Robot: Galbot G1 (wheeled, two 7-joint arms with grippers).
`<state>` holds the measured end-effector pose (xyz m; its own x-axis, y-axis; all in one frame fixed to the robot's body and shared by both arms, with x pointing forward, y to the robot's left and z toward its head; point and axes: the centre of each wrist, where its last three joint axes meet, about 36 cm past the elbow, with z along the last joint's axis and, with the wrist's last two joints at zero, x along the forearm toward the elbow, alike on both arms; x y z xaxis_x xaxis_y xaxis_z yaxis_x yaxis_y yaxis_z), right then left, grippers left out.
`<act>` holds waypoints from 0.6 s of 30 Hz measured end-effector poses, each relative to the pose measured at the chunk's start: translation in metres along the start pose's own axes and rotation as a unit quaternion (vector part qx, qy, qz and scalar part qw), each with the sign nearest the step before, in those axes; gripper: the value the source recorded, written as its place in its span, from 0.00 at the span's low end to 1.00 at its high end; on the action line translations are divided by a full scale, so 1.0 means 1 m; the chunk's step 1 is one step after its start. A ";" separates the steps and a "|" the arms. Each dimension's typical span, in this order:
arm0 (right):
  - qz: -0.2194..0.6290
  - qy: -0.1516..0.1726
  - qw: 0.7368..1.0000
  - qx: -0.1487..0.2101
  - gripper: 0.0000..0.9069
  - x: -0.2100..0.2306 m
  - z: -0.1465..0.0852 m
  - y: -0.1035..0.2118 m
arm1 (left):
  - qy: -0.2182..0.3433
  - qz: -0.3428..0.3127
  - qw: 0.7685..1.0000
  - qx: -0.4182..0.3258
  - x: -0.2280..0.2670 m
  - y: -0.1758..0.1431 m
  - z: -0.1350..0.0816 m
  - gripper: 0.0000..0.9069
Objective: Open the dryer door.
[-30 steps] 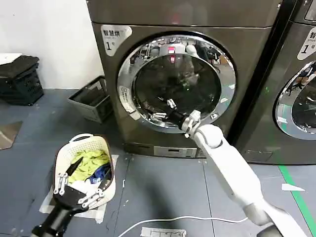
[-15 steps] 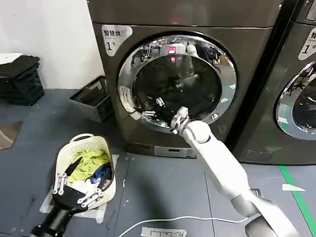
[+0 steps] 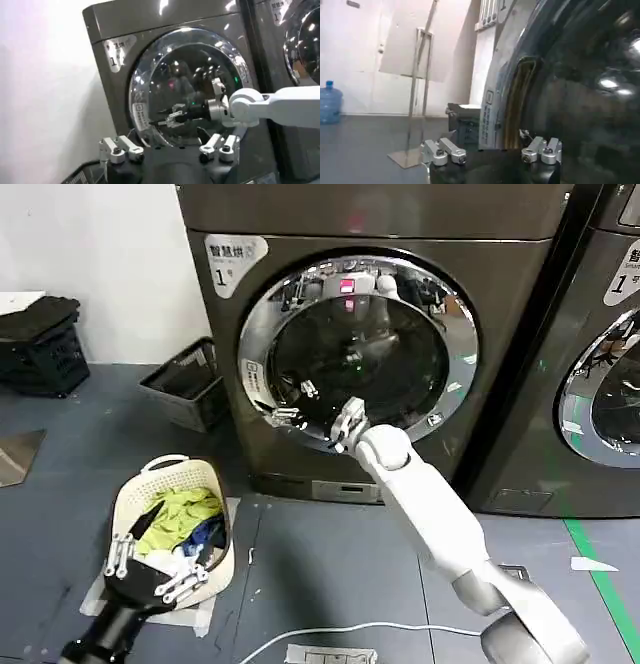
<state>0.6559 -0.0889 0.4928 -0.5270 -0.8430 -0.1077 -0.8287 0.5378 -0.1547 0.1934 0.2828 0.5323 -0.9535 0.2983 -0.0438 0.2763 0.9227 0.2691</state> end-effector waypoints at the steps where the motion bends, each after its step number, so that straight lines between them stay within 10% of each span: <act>1: -0.001 0.000 1.000 0.000 1.00 -0.001 0.000 0.000 | 0.000 0.000 1.000 0.000 0.000 0.000 0.000 1.00; 18: -0.035 -0.004 0.999 0.004 1.00 -0.021 -0.008 0.003 | -0.001 -0.002 1.000 0.001 0.000 0.001 0.000 1.00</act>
<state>0.6627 -0.0698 0.5020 -0.4655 -0.8789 -0.1039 -0.8623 0.4768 -0.1708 0.1935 0.2834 0.5326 -0.9540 0.2962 -0.0474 0.2735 0.9238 0.2679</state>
